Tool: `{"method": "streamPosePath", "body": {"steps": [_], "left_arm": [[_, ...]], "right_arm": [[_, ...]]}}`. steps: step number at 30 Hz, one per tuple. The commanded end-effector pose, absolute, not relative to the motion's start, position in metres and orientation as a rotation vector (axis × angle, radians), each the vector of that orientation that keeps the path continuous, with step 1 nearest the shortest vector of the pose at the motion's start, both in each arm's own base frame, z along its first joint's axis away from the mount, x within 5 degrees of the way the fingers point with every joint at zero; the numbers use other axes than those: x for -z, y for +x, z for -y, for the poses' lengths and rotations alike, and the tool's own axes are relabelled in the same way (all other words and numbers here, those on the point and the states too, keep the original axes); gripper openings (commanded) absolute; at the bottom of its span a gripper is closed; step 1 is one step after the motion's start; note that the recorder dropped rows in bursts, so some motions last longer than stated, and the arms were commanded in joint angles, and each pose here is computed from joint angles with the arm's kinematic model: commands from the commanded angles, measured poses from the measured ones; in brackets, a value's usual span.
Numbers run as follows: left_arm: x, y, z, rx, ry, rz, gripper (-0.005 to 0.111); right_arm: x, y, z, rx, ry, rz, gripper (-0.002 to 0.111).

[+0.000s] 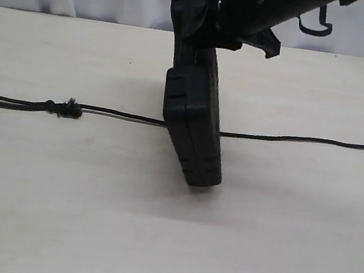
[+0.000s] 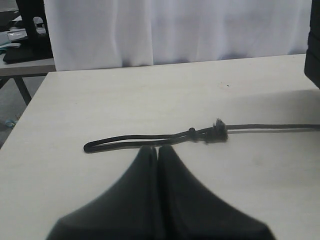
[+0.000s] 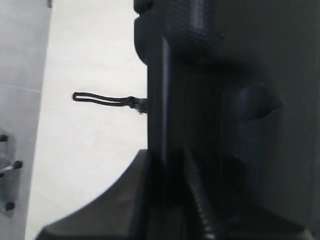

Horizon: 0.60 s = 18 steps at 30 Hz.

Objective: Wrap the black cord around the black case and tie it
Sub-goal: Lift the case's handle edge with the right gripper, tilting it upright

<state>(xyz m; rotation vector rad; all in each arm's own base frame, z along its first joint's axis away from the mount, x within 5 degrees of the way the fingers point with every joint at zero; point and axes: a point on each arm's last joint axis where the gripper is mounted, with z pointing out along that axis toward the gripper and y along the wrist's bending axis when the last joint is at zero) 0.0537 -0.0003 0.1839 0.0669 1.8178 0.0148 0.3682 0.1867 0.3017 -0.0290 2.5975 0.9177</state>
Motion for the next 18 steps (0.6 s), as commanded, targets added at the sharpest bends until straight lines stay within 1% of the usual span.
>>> {"method": "streamPosePath", "body": {"steps": [1,5,9,11,15,16,18], "left_arm": [[-0.184,0.054,0.000,-0.010,0.063,-1.808,0.000],[-0.184,0.054,0.000,-0.010,0.063,-1.808,0.000],[-0.184,0.054,0.000,-0.010,0.063,-1.808,0.000],[-0.184,0.054,0.000,-0.010,0.063,-1.808,0.000],[-0.184,0.054,0.000,-0.010,0.063,-1.808,0.000],[-0.184,0.054,0.000,-0.010,0.063,-1.808,0.000],[-0.184,0.054,0.000,-0.010,0.063,-1.808,0.000]], "right_arm": [[-0.304,0.367,-0.174,-1.190,0.037,-2.474,0.004],[-0.283,0.368,-0.157,-1.236,0.107,-2.483,0.004],[-0.268,0.369,-0.143,-1.100,0.084,-2.528,0.004],[-0.265,0.369,-0.140,-1.026,0.056,-2.543,0.004],[-0.264,0.371,-0.137,-0.967,0.031,-2.536,0.004],[-0.264,0.372,-0.137,-0.963,0.031,-2.531,0.005],[-0.264,0.372,-0.137,-0.956,0.017,-2.526,0.012]]}}
